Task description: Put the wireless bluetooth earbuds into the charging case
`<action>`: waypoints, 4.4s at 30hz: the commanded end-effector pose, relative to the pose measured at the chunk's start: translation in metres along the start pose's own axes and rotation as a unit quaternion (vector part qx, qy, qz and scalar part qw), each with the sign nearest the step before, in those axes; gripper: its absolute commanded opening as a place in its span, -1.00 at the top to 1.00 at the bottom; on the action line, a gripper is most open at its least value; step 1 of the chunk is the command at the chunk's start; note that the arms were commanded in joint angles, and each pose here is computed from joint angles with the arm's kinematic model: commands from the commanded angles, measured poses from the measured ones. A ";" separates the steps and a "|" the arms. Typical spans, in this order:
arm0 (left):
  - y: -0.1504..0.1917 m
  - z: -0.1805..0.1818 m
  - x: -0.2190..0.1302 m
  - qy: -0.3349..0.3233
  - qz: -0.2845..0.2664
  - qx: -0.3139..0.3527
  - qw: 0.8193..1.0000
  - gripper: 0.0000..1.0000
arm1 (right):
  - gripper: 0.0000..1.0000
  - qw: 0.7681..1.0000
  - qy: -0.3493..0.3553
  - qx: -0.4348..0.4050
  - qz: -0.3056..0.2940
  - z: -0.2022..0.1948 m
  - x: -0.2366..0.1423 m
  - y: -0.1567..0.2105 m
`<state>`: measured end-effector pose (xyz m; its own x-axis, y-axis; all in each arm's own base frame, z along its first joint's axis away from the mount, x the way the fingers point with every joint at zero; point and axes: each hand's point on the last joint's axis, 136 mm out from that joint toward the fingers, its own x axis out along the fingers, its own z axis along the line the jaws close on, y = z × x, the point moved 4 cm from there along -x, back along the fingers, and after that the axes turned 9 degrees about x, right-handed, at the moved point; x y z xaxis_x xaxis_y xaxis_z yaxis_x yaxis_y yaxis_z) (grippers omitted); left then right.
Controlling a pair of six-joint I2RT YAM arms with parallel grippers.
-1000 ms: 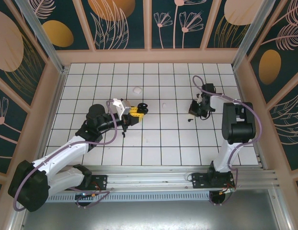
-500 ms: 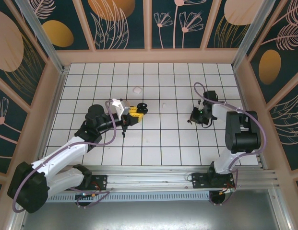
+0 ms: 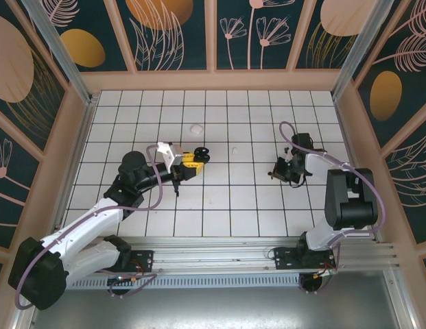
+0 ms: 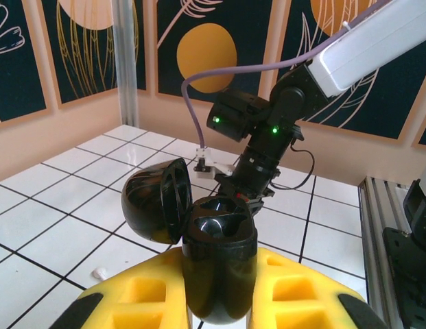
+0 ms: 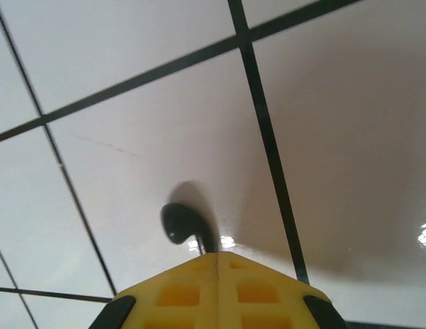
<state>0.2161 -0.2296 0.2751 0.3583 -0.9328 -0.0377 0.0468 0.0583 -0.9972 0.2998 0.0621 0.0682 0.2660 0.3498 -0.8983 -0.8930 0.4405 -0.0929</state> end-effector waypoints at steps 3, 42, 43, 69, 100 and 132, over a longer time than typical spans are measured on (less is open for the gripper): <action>0.001 -0.002 -0.003 -0.004 0.000 -0.003 1.000 1.00 | 0.73 0.999 -0.003 -0.009 -0.035 0.010 -0.026 -0.008; 0.007 0.004 0.009 0.008 0.012 -0.013 1.000 1.00 | 0.50 0.986 0.112 -0.121 0.038 0.018 0.033 -0.004; 0.007 0.004 0.010 0.007 0.013 -0.013 1.000 1.00 | 0.51 0.985 0.113 -0.122 0.040 0.018 0.033 -0.003; 0.008 0.005 0.010 0.005 0.015 -0.015 1.000 1.00 | 0.38 0.978 0.156 -0.127 0.052 0.013 0.033 0.011; 0.011 0.008 0.007 -0.014 0.006 -0.023 1.000 1.00 | 0.75 0.980 0.126 -0.149 -0.049 0.059 -0.017 -0.005; -0.002 0.024 0.042 0.022 -0.032 -0.081 0.996 1.00 | 0.75 0.873 -0.187 -0.349 -0.285 0.280 -0.200 0.087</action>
<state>0.2544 -0.2548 0.2564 0.3501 -0.9356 -0.0444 -0.1342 -0.0031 -0.9910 0.2753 0.2571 0.3324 0.6907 0.4879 -0.5338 -0.6240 0.0291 -0.7809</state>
